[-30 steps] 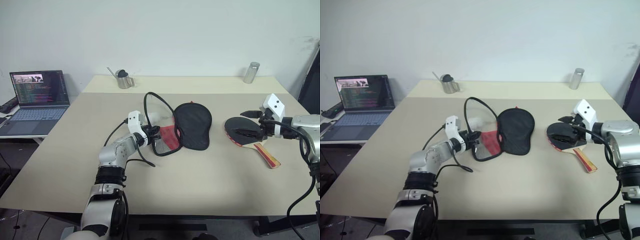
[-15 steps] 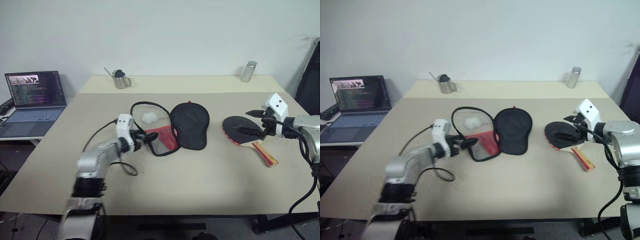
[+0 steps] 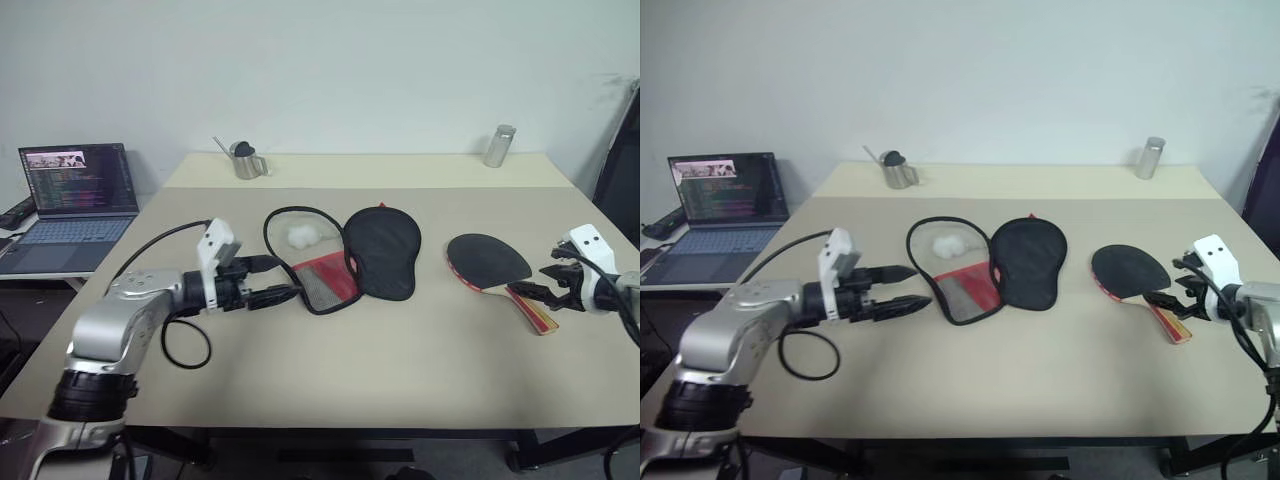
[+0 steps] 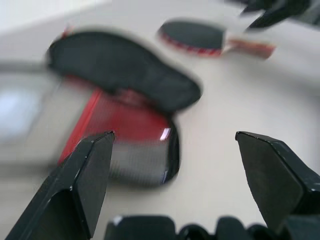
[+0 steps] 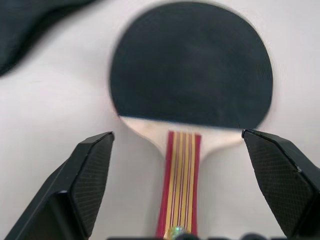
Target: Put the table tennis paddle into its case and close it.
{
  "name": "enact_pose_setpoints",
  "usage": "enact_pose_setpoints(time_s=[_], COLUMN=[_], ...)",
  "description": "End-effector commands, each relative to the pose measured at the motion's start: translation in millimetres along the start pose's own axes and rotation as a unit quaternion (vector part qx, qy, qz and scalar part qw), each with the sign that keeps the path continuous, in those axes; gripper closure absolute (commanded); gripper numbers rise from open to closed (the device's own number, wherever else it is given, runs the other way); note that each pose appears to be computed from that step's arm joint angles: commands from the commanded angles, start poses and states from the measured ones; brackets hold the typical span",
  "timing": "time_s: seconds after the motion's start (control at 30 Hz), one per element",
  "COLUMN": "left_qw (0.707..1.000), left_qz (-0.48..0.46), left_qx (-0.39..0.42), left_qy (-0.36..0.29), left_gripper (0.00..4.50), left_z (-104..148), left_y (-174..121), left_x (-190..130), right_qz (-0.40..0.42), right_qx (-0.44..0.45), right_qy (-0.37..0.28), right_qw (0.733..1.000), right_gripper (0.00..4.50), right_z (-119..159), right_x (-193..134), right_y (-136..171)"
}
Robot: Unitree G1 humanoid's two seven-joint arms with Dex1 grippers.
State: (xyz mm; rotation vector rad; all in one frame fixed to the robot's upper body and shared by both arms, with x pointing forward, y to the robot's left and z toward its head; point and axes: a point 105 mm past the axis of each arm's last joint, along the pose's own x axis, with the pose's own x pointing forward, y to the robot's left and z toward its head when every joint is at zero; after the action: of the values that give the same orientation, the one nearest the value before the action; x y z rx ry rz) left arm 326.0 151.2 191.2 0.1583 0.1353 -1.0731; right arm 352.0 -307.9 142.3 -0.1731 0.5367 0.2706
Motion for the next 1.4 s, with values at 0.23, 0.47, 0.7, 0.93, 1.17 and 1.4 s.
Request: enact_pose_setpoints(time_s=[0.23, 0.47, 0.7, 0.93, 1.17, 1.4], left_qw=[1.000, 1.000, 1.000, 0.999, 0.999, 0.998], left_qz=[-0.003, 0.011, 0.023, 0.027, 0.035, 0.050], left_qx=[0.015, 0.015, 0.016, 0.016, 0.015, 0.016], left_qy=[-0.007, -0.009, -0.010, -0.013, -0.016, -0.015], left_gripper=[0.28, 0.28, 0.28, 0.24, 0.24, 0.24], left_z=[3.6, 4.0, 4.0, 4.3, 4.7, 5.0], left_y=[-2.3, -0.4, 0.6, -1.0, -0.8, 3.8], left_x=[4.0, 1.2, -1.9, -3.4, -4.3, -7.9], right_qz=[-0.077, -0.035, 0.000, -0.003, -0.037, -0.054], right_qx=[0.076, 0.084, 0.069, 0.058, 0.058, 0.058], right_qy=[0.021, 0.000, -0.024, -0.027, -0.036, -0.081], right_qw=[0.994, 0.996, 0.997, 0.998, 0.997, 0.994], right_gripper=[0.00, 0.00, 0.00, 0.53, 2.94, 3.42], right_z=[-13.7, -3.1, 13.4, 17.6, 23.5, 53.3], right_x=[20.8, 42.2, 58.4, 68.8, 76.6, 74.8], right_y=[-12.0, 10.2, 34.3, 42.4, 38.7, 42.1])
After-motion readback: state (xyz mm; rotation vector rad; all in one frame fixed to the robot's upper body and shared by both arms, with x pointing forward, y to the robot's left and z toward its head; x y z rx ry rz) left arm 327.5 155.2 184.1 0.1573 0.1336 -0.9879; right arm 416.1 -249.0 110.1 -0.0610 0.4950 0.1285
